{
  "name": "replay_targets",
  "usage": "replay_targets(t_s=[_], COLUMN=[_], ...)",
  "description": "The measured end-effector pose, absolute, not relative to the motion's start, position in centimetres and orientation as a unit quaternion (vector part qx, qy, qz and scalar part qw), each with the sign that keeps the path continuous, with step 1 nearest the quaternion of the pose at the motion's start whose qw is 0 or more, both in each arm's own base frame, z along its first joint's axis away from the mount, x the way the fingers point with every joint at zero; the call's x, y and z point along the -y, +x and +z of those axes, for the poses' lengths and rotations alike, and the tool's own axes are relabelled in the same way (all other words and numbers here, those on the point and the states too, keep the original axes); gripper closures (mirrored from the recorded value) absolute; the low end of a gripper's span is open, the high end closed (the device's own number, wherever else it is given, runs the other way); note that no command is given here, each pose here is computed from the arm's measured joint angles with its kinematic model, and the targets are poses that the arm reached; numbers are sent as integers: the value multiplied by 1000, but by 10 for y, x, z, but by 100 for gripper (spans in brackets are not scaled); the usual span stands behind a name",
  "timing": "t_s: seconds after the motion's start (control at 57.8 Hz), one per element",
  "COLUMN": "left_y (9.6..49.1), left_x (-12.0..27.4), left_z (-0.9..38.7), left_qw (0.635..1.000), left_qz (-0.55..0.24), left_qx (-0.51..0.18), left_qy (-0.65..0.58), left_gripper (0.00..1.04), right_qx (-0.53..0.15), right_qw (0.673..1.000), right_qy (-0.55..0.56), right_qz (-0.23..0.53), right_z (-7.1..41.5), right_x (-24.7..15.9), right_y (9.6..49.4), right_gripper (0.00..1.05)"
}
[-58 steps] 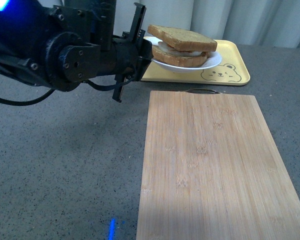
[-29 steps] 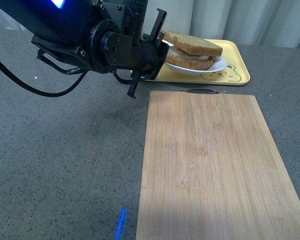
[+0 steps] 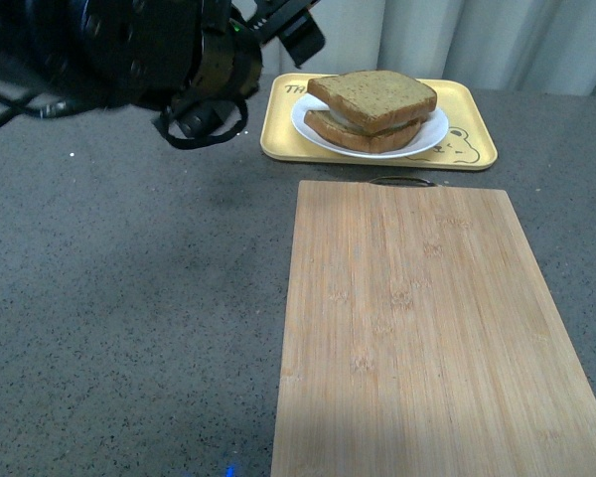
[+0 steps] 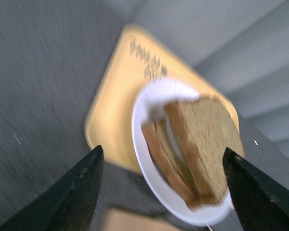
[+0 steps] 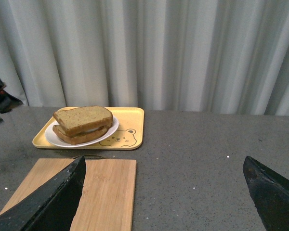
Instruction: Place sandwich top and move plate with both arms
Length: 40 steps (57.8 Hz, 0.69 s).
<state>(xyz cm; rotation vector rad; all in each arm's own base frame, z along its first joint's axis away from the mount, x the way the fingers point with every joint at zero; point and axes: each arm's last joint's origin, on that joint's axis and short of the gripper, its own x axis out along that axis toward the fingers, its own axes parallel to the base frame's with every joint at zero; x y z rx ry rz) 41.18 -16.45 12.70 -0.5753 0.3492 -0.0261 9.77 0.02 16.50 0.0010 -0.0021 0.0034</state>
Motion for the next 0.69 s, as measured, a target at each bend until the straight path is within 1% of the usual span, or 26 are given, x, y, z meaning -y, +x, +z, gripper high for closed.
replay_targets(t_s=[0.017,0.035,0.069,0.138,0.173,0.277,0.294,0.363,0.398,0.536,0.692], left_y=[409,402,391,368,351,320,317,298,288,249,225], left_x=[162,157,149,130,113,85,82,69,62,42,29], left_z=[128,128,128,129,134,144,145,147,146,149,156], left_qw=[948,963,974,991,996,999,999,1000,1000,1000,1000], left_qz=[-9,-7,-6,-12,-10,-2,-1,0,0,-7,-2], left_qx=[-154,-122,-87,-39,-13,6,7,4,-1,-5,-15], left_qy=[-277,-239,-207,-125,-88,-41,-39,-24,-20,-8,-5], left_gripper=[36,40,45,56,65,83,84,97,101,101,101], right_qx=[1,1,1,1,1,1,1,1,1,1,1], right_qw=[1000,1000,1000,1000,1000,1000,1000,1000,1000,1000,1000], right_qy=[0,0,0,0,0,0,0,0,0,0,0], right_qz=[2,2,2,2,2,2,2,2,2,2,2], right_z=[165,165,165,165,165,165,165,165,165,165,165], right_x=[0,0,0,0,0,0,0,0,0,0,0], right_y=[98,98,98,98,98,98,98,98,98,98,98], right_gripper=[9,9,9,9,9,9,9,9,9,9,9])
